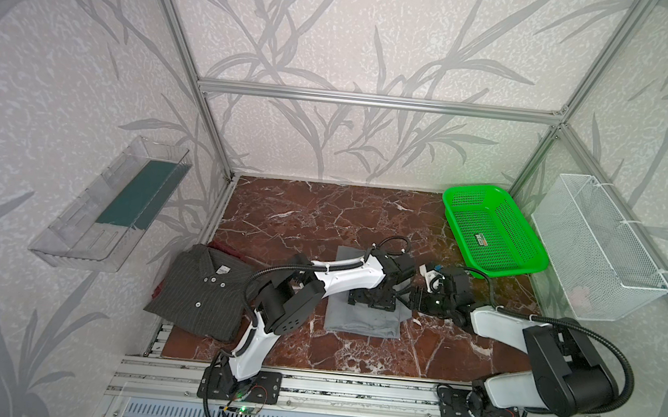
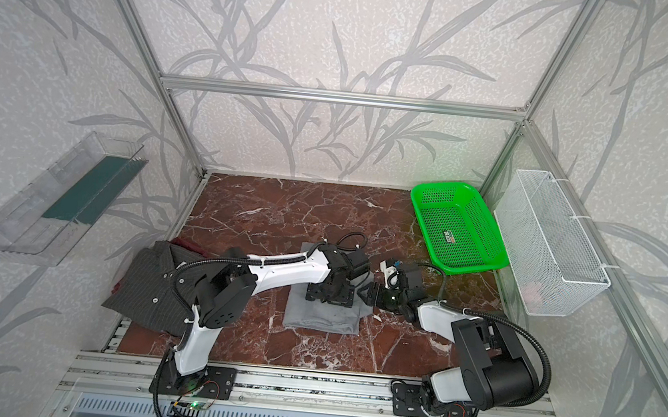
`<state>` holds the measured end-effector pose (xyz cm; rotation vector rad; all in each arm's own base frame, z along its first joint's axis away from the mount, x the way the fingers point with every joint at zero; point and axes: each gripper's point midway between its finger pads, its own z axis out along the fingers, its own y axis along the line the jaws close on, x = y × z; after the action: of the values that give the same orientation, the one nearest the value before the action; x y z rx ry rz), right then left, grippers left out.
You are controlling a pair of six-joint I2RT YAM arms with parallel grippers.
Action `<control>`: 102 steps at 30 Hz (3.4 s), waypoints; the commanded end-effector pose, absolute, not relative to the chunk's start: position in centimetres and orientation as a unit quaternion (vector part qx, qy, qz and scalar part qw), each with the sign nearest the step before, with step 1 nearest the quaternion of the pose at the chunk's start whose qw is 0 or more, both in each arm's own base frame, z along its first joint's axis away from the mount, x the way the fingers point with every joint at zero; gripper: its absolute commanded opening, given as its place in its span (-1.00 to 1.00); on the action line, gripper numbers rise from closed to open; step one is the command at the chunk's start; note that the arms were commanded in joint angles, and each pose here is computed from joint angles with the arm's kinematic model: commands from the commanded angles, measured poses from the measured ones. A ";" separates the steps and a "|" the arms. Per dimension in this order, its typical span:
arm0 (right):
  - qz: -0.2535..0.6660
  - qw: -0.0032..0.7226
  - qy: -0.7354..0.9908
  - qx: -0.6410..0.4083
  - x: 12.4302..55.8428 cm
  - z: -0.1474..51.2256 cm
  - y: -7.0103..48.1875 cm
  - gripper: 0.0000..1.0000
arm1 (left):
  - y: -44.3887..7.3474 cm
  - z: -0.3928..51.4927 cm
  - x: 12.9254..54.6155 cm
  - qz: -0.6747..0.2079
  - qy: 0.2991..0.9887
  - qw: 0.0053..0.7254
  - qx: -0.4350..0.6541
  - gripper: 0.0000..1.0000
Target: Fold and stack the long sleeve shirts
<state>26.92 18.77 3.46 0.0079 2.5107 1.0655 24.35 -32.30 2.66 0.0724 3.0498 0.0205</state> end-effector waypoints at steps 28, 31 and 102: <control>0.340 0.227 0.912 0.038 27.1 1.6 18.3 -0.94 | -30.1 3.7 22.9 0.006 0.999 0.046 0.023 0.83; 0.311 0.235 0.920 0.046 26.9 2.6 17.1 -1.00 | -30.0 6.0 23.0 -0.008 0.998 0.062 0.021 0.83; -0.038 0.128 0.940 -0.314 19.4 10.8 41.3 -0.43 | -7.1 15.8 15.1 -0.169 0.930 0.258 -0.200 0.77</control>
<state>21.14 39.50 10.01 -0.9364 2.6870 -0.2844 15.44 -9.13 16.04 -0.4497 2.5426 -0.5621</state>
